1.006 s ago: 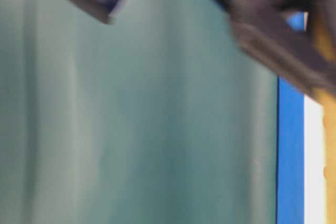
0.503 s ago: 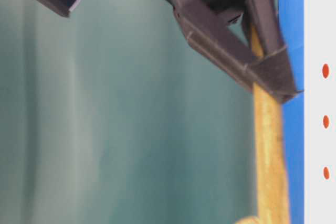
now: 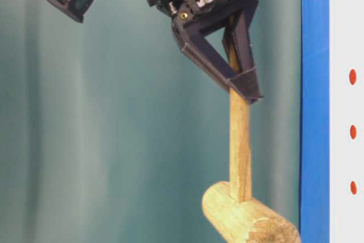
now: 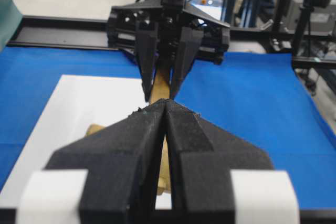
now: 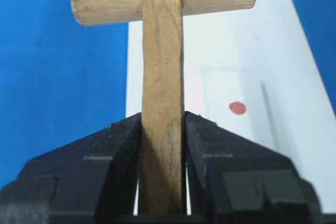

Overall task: Hit the mark with a hammer.
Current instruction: 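Lift the mallet with the right gripper and carry it over the board, then swing the mallet head toward the left gripper with the right gripper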

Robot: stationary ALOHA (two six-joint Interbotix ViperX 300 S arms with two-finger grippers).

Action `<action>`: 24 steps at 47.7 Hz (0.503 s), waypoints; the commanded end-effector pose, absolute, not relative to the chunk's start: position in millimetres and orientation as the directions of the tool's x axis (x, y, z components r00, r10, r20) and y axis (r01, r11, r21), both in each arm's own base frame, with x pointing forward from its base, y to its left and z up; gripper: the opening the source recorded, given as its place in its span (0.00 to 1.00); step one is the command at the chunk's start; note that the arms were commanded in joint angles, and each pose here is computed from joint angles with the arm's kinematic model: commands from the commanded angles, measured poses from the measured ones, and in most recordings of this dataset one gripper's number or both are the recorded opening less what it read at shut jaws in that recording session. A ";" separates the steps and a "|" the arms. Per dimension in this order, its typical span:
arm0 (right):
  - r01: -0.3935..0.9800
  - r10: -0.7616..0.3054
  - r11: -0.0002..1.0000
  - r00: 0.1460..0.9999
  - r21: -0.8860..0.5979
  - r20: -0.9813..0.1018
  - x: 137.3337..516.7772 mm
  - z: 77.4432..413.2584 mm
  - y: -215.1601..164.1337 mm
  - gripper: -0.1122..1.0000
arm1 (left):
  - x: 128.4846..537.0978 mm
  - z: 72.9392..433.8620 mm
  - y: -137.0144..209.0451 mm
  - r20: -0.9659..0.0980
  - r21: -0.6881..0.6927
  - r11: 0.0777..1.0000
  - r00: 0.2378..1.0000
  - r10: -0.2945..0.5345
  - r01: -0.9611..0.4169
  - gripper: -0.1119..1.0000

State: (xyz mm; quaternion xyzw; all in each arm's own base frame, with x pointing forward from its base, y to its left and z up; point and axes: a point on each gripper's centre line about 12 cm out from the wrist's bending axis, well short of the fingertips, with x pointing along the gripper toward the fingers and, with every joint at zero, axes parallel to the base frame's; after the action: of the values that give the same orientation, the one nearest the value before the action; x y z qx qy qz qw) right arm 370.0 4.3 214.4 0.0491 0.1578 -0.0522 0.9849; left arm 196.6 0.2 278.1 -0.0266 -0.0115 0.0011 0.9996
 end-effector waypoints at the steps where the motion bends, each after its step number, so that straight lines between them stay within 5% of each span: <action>1: 0.107 -0.087 0.992 0.963 0.064 -0.256 370.2 235.0 4.6 0.19 | 198.1 282.2 0.2 0.034 -0.055 0.999 0.999 0.003 -0.001 0.10; 14: 0.073 -0.104 0.984 0.976 -0.164 -0.190 374.7 247.9 1.2 0.19 | 198.1 282.2 0.2 0.034 -0.087 0.996 0.999 0.003 0.000 0.10; 24: 0.089 -0.147 0.887 0.985 -0.453 -0.093 376.2 258.6 -5.0 0.19 | 198.0 282.4 0.5 0.035 -0.113 0.994 0.999 0.004 0.000 0.10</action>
State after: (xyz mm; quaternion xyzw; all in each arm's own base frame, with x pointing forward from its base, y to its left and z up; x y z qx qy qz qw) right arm 372.7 -1.9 233.8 -0.1973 0.1085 -0.0430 0.9734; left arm 196.8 0.2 278.8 -0.0527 -0.0123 0.0006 0.9985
